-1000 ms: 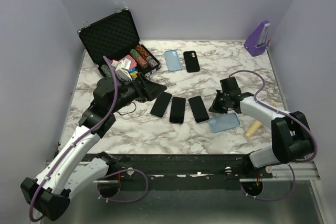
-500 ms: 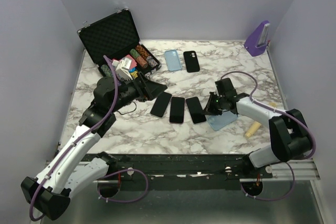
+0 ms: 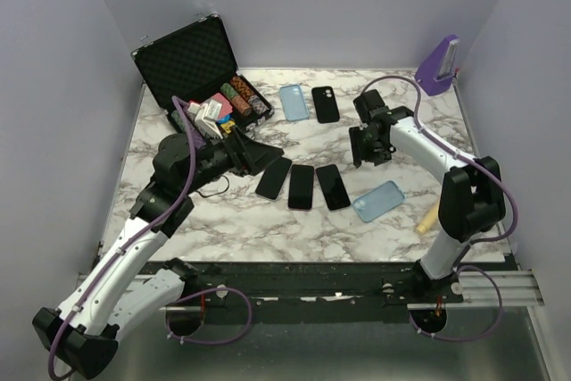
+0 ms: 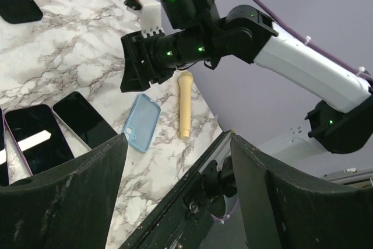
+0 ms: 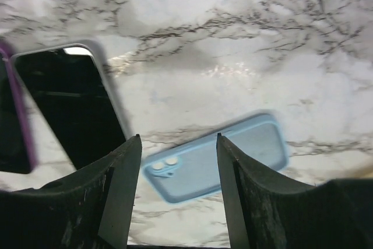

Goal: Take the phone out of the phone case
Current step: Move the phone case to the center of the board.

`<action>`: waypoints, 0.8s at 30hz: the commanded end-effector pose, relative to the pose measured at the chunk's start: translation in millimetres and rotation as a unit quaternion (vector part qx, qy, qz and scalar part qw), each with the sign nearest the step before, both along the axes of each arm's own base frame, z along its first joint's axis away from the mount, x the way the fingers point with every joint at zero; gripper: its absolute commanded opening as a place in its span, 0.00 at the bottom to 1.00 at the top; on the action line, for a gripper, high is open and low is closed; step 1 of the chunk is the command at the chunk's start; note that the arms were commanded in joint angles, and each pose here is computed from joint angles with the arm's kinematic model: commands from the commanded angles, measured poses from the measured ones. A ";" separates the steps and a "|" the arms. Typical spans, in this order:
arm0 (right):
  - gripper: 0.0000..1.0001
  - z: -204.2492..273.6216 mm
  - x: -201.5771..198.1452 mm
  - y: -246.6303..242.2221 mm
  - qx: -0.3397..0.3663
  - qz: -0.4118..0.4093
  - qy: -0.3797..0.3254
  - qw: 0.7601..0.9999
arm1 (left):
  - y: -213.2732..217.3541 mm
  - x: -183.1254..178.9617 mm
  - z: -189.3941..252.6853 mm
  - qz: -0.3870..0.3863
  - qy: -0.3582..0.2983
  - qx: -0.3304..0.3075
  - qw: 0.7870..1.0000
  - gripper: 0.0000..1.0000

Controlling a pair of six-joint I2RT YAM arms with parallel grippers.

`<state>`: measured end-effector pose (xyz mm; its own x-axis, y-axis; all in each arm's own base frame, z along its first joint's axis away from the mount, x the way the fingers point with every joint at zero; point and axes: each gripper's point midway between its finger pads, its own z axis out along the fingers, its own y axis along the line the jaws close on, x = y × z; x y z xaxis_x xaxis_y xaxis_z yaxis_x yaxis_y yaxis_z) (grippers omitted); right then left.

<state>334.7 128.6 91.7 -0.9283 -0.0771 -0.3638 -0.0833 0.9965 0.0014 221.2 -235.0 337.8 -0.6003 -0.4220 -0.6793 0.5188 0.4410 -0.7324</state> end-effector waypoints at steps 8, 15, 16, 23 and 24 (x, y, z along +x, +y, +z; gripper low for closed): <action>0.66 -12.8 -16.7 -41.3 -0.203 0.346 0.077 0.913 | 5.5 -47.1 10.4 -0.034 -0.075 0.014 0.996 0.80; 0.62 -22.2 -22.1 7.9 -0.160 0.528 -0.035 0.833 | 26.3 -62.9 14.7 -0.007 -0.109 0.029 0.994 0.80; 0.58 -27.4 -31.3 10.4 -0.148 0.555 -0.035 0.818 | 30.5 -66.8 18.3 -0.003 -0.119 0.027 0.992 0.80; 0.54 -48.8 -54.8 0.3 -0.150 0.601 -0.013 0.785 | 47.6 -74.9 25.4 0.026 -0.147 0.014 0.989 0.80; 0.54 -52.0 -57.8 -2.0 -0.151 0.609 -0.005 0.779 | 47.6 -76.0 25.3 0.024 -0.147 0.015 0.989 0.80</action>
<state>272.6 118.8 42.0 -0.2178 -0.9664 -0.1363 -0.9460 0.2434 -0.2141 140.3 -192.3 373.2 -0.3716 -0.4326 -0.8215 0.7052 0.4439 -0.5528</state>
